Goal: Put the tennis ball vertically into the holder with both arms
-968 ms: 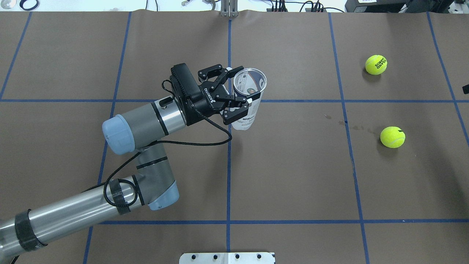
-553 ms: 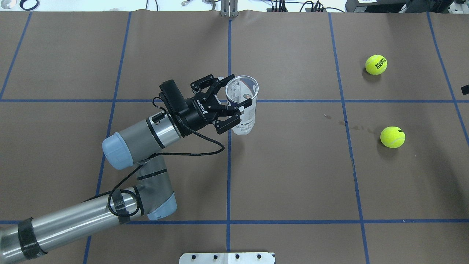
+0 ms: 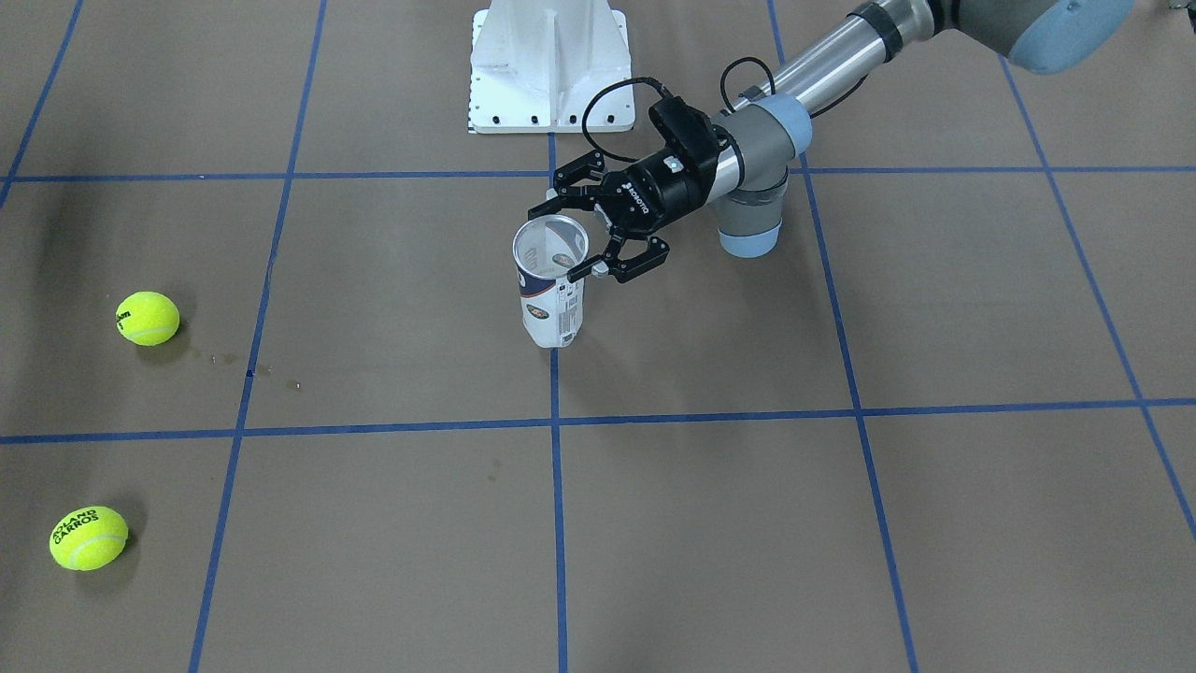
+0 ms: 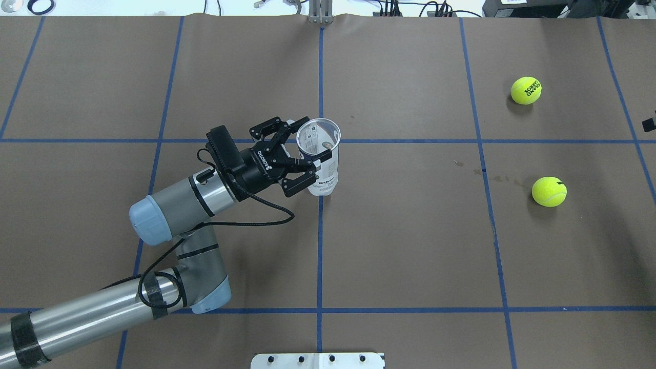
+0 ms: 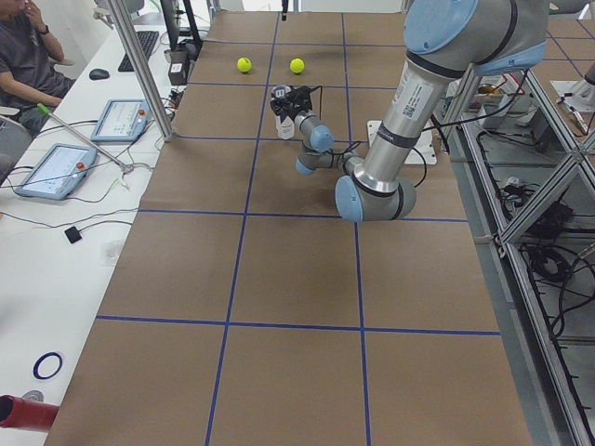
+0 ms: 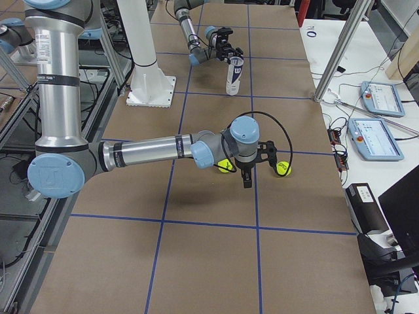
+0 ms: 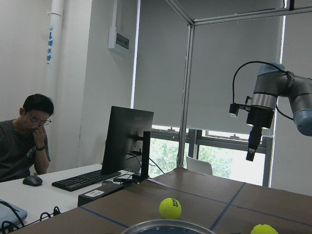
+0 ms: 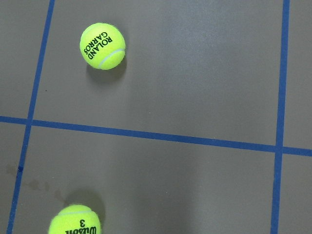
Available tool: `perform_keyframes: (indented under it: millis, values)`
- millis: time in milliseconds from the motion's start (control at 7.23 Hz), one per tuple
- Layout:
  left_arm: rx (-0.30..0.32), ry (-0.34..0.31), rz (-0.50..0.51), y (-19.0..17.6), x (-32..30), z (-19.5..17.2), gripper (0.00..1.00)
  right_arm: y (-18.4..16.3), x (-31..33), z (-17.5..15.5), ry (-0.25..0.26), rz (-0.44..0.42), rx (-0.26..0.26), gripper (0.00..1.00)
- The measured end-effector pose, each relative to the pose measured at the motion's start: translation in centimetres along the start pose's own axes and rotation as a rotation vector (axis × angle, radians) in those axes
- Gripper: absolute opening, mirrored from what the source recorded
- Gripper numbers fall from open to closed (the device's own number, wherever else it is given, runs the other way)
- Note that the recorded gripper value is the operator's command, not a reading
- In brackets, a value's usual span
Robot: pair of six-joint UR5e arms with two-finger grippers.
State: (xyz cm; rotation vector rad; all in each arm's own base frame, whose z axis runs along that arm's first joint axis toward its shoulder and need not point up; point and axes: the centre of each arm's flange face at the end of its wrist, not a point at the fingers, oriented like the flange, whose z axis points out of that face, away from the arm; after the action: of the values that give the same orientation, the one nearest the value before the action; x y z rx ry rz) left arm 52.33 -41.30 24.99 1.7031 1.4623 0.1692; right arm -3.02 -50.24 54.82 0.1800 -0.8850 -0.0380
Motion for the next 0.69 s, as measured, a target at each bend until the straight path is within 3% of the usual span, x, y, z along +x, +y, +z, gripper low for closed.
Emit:
perform_keyframes:
  millis: [415,553,691]
  values:
    - [-0.017,0.005,-0.007,1.12,0.73,0.0,0.63,0.01,-0.16,0.15,-0.001,-0.006,-0.001,0.99]
    - [-0.017,0.008,-0.009,1.18,0.95,0.08,0.86,0.0,-0.19,0.15,-0.003,-0.011,0.002,0.99]
    - [-0.018,0.01,-0.011,1.23,1.16,0.15,0.93,-0.01,-0.25,0.12,-0.005,-0.017,0.008,0.99]
